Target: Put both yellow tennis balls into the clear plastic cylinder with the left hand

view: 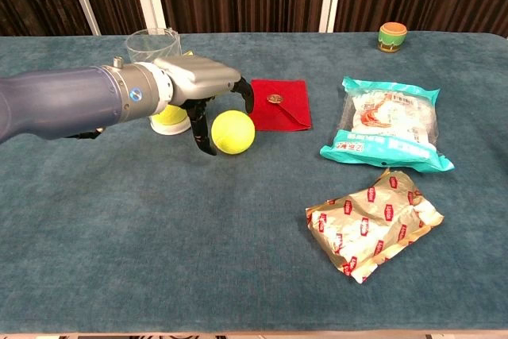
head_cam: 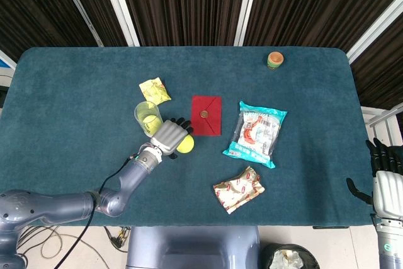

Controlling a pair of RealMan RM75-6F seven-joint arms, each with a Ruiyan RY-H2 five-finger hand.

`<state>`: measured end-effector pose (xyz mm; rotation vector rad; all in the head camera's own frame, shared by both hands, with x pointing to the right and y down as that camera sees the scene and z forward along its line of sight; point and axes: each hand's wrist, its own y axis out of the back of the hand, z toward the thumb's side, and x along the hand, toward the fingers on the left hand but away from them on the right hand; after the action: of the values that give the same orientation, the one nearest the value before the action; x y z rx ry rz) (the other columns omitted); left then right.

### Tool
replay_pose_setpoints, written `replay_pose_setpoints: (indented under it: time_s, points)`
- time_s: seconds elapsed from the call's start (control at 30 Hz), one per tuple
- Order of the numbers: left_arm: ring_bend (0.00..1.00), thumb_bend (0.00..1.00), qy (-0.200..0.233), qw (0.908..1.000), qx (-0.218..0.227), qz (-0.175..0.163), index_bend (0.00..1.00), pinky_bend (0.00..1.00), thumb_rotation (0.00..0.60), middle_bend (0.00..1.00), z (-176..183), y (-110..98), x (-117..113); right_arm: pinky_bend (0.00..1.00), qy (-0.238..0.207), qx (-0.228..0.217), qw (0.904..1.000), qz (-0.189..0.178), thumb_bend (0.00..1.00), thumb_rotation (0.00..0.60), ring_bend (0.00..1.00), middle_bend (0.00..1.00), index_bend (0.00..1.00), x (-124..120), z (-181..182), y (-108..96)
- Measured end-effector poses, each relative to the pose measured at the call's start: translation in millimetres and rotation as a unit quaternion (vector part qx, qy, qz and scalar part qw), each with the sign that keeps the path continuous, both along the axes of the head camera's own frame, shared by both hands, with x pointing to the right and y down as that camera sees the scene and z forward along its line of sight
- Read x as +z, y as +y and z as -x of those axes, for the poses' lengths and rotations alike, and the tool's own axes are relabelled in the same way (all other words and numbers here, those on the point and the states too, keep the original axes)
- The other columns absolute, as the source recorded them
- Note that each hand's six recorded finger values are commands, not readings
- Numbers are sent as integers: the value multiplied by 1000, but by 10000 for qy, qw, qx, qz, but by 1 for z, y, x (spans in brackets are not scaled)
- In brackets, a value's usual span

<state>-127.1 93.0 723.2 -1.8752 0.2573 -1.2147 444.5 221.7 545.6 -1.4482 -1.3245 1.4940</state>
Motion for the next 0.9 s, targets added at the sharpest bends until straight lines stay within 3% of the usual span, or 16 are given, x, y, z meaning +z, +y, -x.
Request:
replay_pose_setpoints:
  time_s: [0.3,0.4,0.6,0.9]
  points:
    - [308,190,-44,9999,51,-84,369,587,600,353,-8,7,10,87,-28,26,10000,-24,335,600,50,0,0,-2,-1,0]
    - [362,262,62,10000,-59,-33,410,637,600,418,-11,9,11,87,-42,23,10000,-19,335,600,49,0,0,-1,-1,0]
    - [418,335,111,9999,12,-94,468,665,600,496,-14,12,12,87,-57,21,10000,-13,335,600,49,0,0,-1,0,0]
    - [420,337,426,9980,-167,-434,468,665,600,473,-16,-4,-8,87,-57,50,10000,-26,335,600,49,0,0,-2,-1,0]
